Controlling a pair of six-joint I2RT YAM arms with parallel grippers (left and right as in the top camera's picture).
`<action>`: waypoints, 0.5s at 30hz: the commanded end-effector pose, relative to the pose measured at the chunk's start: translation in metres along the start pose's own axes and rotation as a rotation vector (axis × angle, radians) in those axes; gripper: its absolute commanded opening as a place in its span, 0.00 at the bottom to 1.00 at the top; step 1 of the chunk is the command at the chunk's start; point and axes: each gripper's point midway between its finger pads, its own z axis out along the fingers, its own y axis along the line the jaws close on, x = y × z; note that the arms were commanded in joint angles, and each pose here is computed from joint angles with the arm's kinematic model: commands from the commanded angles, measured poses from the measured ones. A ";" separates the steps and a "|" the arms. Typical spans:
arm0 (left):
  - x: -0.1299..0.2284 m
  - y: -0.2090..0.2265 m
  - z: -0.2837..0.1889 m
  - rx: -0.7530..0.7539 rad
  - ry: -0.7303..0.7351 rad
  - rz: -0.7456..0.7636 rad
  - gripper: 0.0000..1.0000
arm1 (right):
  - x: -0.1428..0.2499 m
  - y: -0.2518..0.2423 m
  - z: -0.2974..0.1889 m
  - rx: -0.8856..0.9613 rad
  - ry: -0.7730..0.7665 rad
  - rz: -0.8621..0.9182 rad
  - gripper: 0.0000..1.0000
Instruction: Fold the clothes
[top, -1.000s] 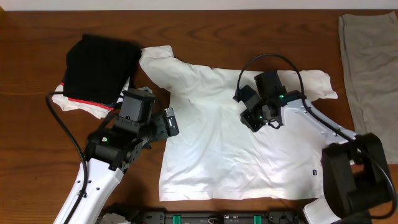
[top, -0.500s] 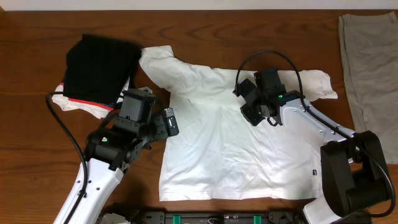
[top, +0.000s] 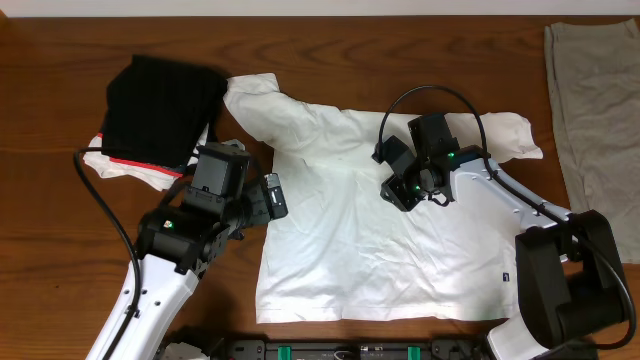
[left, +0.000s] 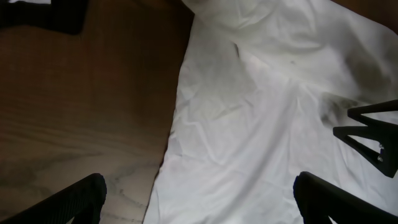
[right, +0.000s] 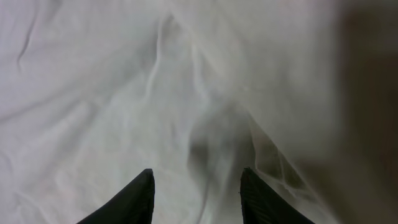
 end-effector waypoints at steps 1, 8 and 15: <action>-0.004 0.002 -0.002 -0.012 -0.015 -0.004 0.98 | -0.006 -0.002 0.000 0.021 -0.005 -0.030 0.44; -0.004 0.002 -0.002 -0.012 -0.015 -0.004 0.98 | -0.014 -0.007 0.001 0.046 -0.037 -0.041 0.47; -0.004 0.002 -0.002 -0.012 -0.015 -0.004 0.98 | -0.012 -0.005 0.001 0.036 -0.030 -0.034 0.48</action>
